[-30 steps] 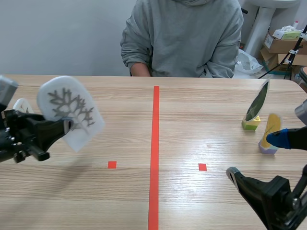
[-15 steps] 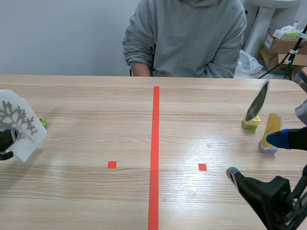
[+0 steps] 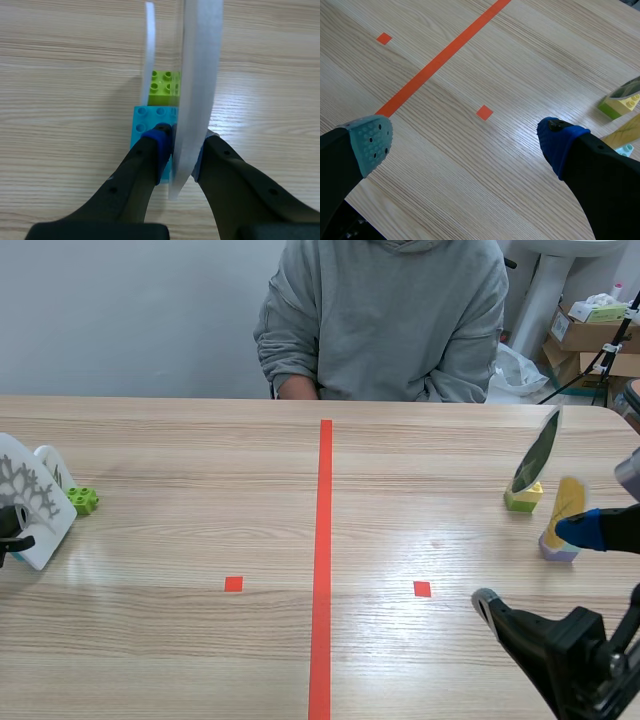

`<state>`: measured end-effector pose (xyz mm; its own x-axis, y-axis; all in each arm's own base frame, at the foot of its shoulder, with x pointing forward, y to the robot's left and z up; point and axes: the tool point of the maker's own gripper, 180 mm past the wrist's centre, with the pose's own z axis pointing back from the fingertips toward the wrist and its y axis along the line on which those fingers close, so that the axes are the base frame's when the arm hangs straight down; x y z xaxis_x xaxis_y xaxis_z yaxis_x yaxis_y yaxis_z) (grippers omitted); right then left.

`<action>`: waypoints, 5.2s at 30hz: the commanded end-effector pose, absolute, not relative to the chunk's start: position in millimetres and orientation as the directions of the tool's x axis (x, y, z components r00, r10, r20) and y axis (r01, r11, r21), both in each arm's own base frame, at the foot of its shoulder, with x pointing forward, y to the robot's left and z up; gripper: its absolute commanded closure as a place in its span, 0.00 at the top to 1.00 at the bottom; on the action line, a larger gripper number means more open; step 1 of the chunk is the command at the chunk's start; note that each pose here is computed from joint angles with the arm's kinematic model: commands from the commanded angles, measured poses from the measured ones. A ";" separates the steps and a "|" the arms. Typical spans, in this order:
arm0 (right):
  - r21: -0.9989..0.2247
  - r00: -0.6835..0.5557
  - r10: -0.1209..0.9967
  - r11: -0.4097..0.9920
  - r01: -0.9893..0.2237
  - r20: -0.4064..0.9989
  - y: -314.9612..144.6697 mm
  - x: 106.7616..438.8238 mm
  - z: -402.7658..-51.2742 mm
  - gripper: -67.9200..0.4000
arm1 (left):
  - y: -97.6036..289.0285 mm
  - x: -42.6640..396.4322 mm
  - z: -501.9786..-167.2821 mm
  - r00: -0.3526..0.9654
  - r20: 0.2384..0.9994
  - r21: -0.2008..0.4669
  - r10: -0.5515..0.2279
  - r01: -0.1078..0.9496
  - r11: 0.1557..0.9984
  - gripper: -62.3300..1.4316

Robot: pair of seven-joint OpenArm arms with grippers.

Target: Do the leaf sorting experiment

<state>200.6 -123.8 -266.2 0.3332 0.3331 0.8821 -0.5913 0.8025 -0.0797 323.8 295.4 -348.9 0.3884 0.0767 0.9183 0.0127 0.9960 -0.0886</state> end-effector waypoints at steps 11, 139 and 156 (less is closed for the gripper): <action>-0.086 0.314 0.328 0.801 -0.592 0.891 -124.5 204.7 -261.4 0.87 | 301.2 330.9 -347.3 0.378 0.924 -0.069 0.060 0.009 0.998 0.11; -0.042 0.305 0.268 0.809 -0.586 0.914 -120.5 206.2 -253.8 0.87 | 127.5 198.8 -222.5 0.226 0.956 0.007 -0.187 0.621 0.784 0.92; -0.042 0.309 0.271 0.809 -0.586 0.912 -120.8 205.9 -254.6 0.87 | 127.5 198.8 -222.6 0.226 0.956 0.007 -0.187 0.621 0.784 0.92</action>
<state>201.9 -120.2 -259.9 0.3286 0.2789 0.9024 -0.5845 0.8105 -0.0377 198.3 129.6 -226.8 0.2387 -0.2068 0.9488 0.6171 0.7867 0.0162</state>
